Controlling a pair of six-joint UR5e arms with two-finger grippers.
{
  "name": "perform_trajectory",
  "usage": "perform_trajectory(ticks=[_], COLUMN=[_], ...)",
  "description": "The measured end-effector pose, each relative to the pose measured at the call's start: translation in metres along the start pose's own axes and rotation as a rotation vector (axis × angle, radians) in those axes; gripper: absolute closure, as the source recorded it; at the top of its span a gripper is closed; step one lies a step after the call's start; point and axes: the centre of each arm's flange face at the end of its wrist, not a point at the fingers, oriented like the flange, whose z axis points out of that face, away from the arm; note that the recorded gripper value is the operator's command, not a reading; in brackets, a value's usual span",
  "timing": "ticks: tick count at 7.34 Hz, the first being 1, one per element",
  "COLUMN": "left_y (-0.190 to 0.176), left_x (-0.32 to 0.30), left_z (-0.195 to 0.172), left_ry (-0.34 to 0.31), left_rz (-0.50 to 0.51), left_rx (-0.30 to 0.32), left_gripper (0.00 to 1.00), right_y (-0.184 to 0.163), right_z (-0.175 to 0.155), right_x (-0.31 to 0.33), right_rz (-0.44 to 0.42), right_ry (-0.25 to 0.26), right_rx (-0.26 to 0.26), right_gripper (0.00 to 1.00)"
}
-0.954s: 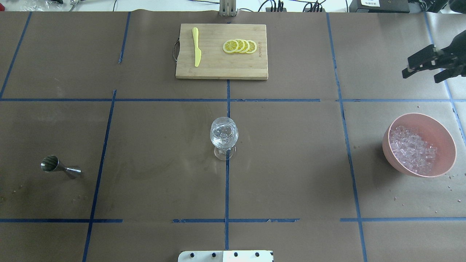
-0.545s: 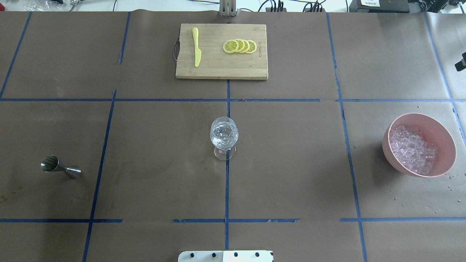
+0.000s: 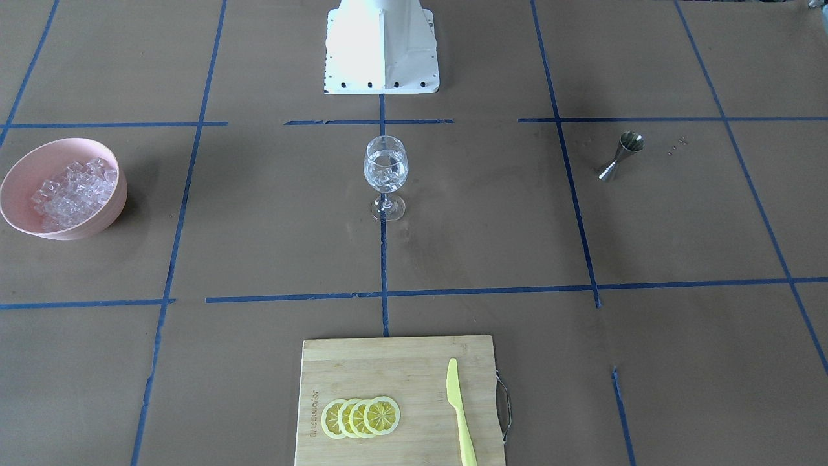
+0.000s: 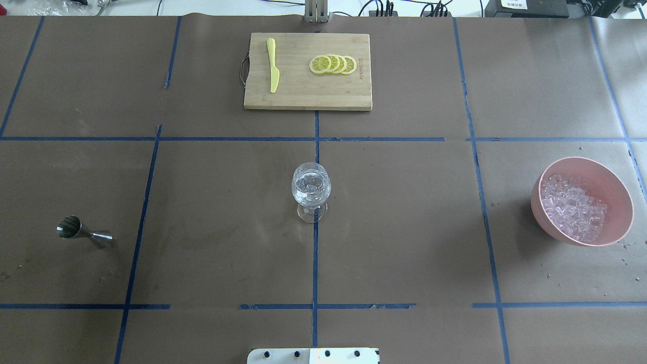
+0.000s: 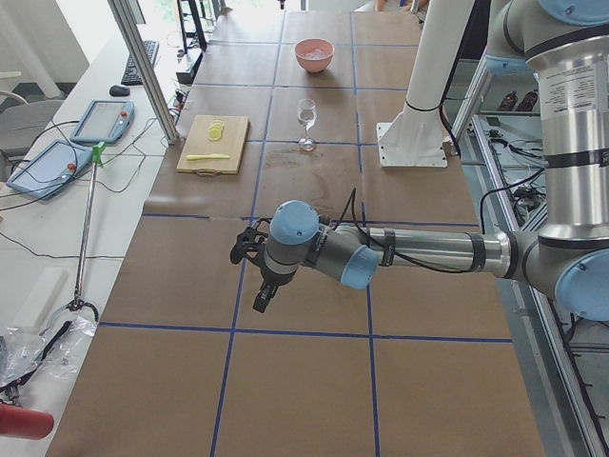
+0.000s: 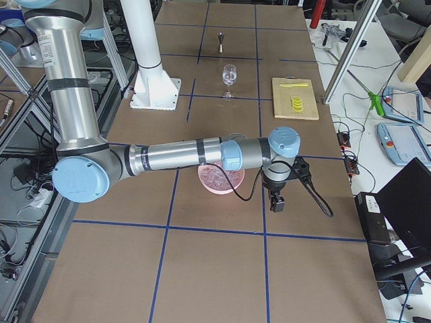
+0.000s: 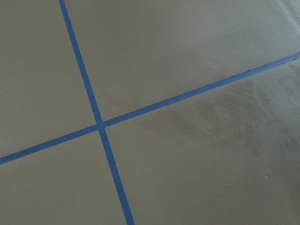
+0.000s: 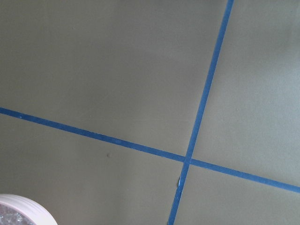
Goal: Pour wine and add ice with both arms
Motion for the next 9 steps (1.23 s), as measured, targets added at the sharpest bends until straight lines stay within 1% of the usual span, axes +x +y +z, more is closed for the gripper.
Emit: perform_trajectory(ticks=[1, 3, 5, 7, 9], left_y=[-0.003, 0.007, 0.02, 0.042, 0.059], left_x=[-0.012, -0.024, -0.017, -0.012, -0.009], left_z=[-0.014, -0.024, -0.028, -0.026, -0.023], left_ry=[-0.01, -0.007, 0.006, 0.022, 0.028], left_rz=[-0.045, -0.117, -0.124, -0.124, -0.111], left_rx=[-0.015, -0.049, -0.05, -0.054, -0.045], left_gripper=[0.0, 0.0, 0.0, 0.0, 0.0], right_y=[0.003, 0.006, 0.008, 0.011, 0.013], right_z=[0.0, 0.0, 0.001, 0.003, 0.004], right_x=[0.004, 0.004, 0.005, 0.006, 0.006], right_rz=[-0.003, 0.004, 0.01, 0.013, 0.015], right_ry=[0.0, -0.003, -0.005, -0.006, -0.01], right_rx=[-0.001, 0.0, -0.001, -0.003, -0.005], right_gripper=[0.0, 0.0, 0.0, 0.0, 0.0])
